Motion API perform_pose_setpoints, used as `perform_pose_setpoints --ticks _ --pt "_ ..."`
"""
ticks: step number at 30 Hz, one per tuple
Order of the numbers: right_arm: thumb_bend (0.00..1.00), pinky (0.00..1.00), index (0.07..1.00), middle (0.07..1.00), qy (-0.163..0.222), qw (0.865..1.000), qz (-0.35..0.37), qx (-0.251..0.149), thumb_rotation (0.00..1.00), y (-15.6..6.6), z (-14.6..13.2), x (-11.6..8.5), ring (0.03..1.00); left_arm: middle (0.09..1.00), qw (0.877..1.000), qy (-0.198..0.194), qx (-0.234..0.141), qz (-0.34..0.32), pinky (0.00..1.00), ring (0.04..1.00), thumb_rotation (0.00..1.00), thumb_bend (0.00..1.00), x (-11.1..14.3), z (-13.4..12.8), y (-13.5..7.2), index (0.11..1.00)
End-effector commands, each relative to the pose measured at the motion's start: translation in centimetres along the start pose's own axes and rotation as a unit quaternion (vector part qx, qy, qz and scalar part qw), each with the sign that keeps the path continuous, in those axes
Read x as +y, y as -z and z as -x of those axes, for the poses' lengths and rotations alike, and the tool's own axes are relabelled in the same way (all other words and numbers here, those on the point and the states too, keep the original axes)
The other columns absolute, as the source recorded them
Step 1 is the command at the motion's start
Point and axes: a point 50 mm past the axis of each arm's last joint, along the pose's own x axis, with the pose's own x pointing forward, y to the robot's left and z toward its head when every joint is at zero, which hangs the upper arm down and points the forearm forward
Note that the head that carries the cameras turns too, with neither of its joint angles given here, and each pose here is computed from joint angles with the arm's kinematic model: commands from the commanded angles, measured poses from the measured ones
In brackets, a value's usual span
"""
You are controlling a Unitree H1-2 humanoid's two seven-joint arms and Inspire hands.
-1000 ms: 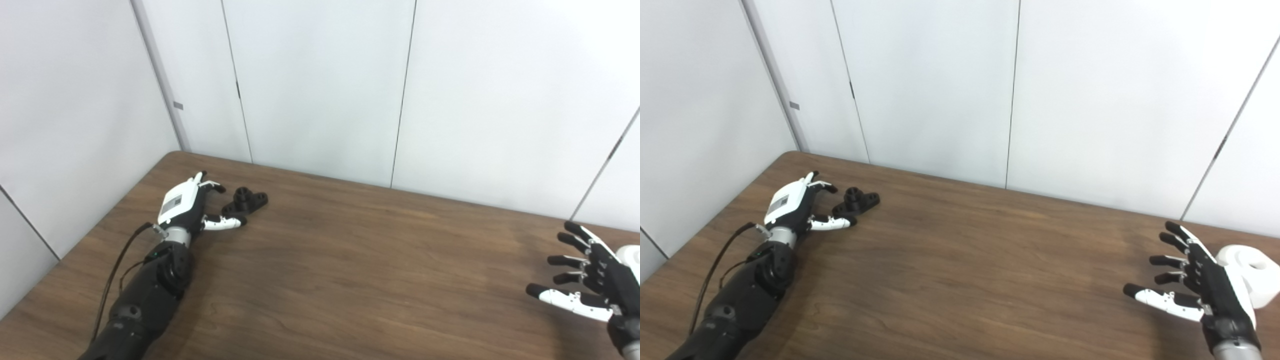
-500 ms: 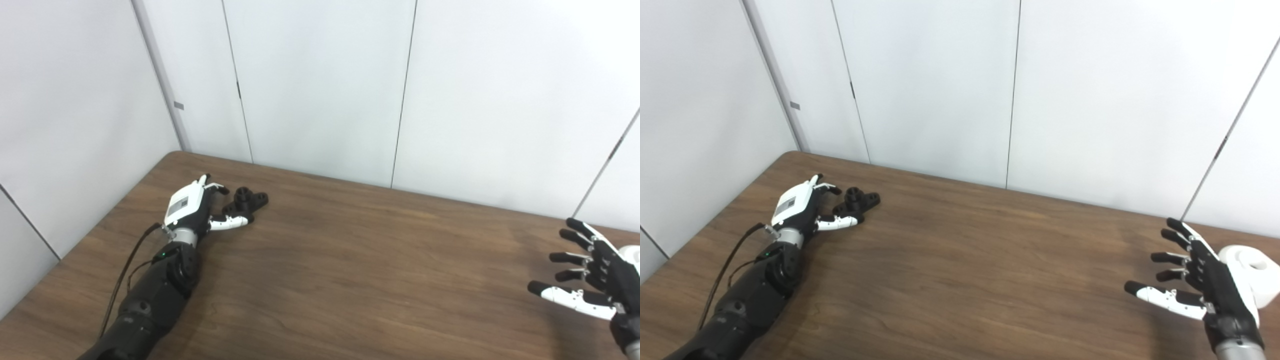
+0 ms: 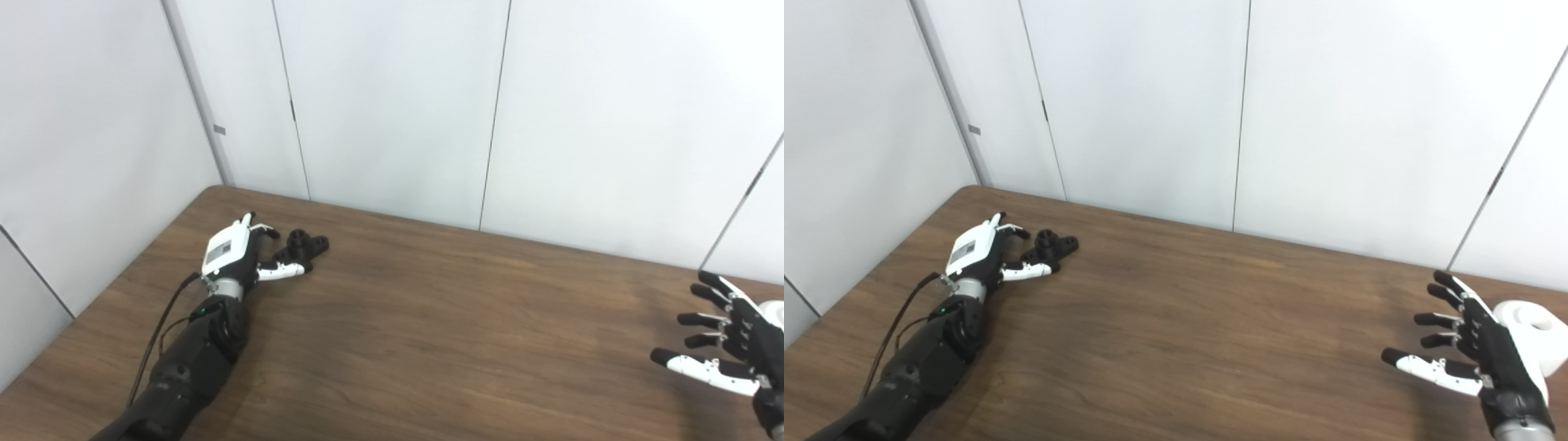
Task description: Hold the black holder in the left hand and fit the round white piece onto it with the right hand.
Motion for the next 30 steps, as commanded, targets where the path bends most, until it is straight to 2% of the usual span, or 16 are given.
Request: perform_pose_setpoints --ticks 1,10,13,14,15,17,30 --pt "0.70 0.53 0.878 0.852 0.012 0.999 0.013 -0.038 0.10 -1.9 -0.6 -1.3 0.677 1.000 1.000 0.018 -0.002 0.000 1.00 1.000 0.33 0.96 0.0 -0.4 -0.3 0.688" --pt "0.72 0.52 0.867 0.843 0.018 0.999 0.014 -0.040 0.11 -2.2 -0.8 -1.4 0.666 1.000 0.997 0.051 -0.027 0.042 1.00 1.000 0.14 0.88 -0.5 0.0 -1.0 0.666" --pt "0.73 0.52 0.868 0.842 0.019 0.999 0.016 -0.040 0.11 -2.3 -0.8 -1.7 0.670 1.000 0.995 0.067 -0.033 0.064 1.00 1.000 0.07 0.85 -0.8 0.0 -1.1 0.620" --pt "0.73 0.52 0.869 0.843 0.020 0.999 0.016 -0.040 0.11 -2.3 -0.9 -1.8 0.671 1.000 0.995 0.072 -0.035 0.064 1.00 1.000 0.06 0.66 -0.8 0.0 -1.1 0.545" --pt "0.73 0.52 0.869 0.842 0.020 0.999 0.015 -0.041 0.11 -2.3 -0.9 -1.8 0.670 1.000 0.995 0.075 -0.036 0.061 1.00 1.000 0.06 0.59 -0.9 0.0 -1.2 0.519" --pt "0.73 0.52 0.866 0.841 0.022 0.999 0.016 -0.042 0.12 -2.3 -0.9 -2.0 0.668 0.992 0.995 0.078 -0.036 0.054 1.00 1.000 0.06 0.54 -1.2 0.1 -1.2 0.496" --pt "0.72 0.52 0.862 0.840 0.026 0.999 0.017 -0.043 0.12 -2.5 -0.6 -2.4 0.660 0.961 0.994 0.082 -0.042 0.060 1.00 1.000 0.05 0.52 -2.7 1.1 -1.2 0.486"
